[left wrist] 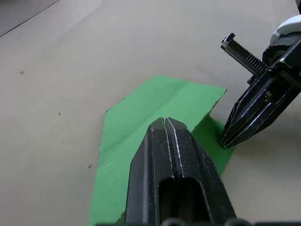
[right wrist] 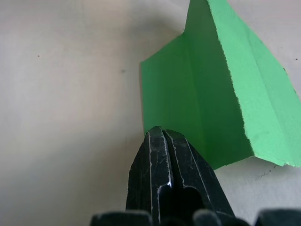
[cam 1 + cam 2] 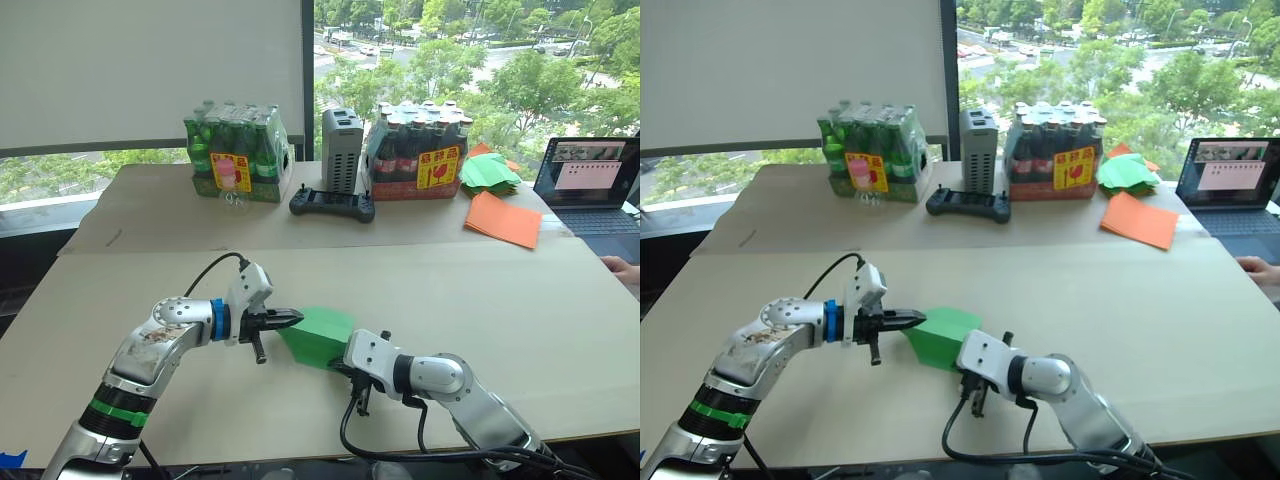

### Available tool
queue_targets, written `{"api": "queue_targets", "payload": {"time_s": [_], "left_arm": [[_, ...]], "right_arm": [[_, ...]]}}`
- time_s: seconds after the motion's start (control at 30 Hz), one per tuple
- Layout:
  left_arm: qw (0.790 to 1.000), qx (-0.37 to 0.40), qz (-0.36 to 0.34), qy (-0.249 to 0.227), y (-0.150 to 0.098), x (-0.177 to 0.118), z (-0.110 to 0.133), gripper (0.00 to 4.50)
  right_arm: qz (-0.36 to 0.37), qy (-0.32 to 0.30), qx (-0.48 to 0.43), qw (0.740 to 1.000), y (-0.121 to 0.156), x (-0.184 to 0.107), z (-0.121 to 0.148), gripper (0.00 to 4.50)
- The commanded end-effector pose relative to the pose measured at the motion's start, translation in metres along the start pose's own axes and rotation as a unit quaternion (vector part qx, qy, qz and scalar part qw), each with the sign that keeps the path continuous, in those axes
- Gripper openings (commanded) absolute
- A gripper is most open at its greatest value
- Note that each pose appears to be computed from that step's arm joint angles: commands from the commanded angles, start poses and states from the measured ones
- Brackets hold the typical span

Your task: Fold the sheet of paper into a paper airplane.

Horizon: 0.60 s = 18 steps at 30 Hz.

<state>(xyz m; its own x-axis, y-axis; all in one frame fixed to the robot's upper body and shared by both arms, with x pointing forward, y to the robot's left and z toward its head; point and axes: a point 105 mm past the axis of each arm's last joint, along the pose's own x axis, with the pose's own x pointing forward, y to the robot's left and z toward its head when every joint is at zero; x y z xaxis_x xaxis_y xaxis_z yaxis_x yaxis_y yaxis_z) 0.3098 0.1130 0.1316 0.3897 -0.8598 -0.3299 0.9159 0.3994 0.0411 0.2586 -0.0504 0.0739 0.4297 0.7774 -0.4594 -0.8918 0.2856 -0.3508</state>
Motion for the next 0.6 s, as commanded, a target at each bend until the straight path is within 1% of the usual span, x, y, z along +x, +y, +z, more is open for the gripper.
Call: {"api": "queue_targets", "payload": {"time_s": [0.03, 0.07, 0.13, 0.3, 0.4, 0.47, 0.6], "left_arm": [[0.999, 0.027, 0.017, 0.022, 0.008, -0.001, -0.005, 0.00], [0.999, 0.032, 0.022, 0.036, 0.010, 0.000, -0.010, 0.00], [0.998, 0.038, 0.026, 0.050, 0.011, 0.001, -0.016, 0.00], [0.998, 0.041, 0.019, 0.047, 0.009, 0.002, -0.015, 0.00], [0.998, 0.043, -0.001, 0.040, -0.001, -0.002, -0.013, 0.00], [0.998, 0.045, -0.016, 0.049, -0.008, -0.005, -0.016, 0.00], [0.997, 0.043, -0.017, 0.062, -0.011, -0.011, -0.024, 0.00]], "right_arm": [[0.019, 0.037, 0.017, 0.999, 0.009, 0.002, -0.017, 0.04], [0.019, 0.037, 0.016, 0.999, 0.009, 0.003, -0.016, 0.04], [0.019, 0.037, 0.015, 0.999, 0.009, 0.003, -0.016, 0.04], [0.019, 0.036, 0.014, 0.999, 0.009, 0.003, -0.015, 0.04], [0.018, 0.037, 0.013, 0.999, 0.008, 0.003, -0.016, 0.04], [0.017, 0.037, 0.012, 0.999, 0.008, 0.003, -0.016, 0.04], [0.017, 0.037, 0.012, 0.999, 0.007, 0.003, -0.015, 0.04]]}}
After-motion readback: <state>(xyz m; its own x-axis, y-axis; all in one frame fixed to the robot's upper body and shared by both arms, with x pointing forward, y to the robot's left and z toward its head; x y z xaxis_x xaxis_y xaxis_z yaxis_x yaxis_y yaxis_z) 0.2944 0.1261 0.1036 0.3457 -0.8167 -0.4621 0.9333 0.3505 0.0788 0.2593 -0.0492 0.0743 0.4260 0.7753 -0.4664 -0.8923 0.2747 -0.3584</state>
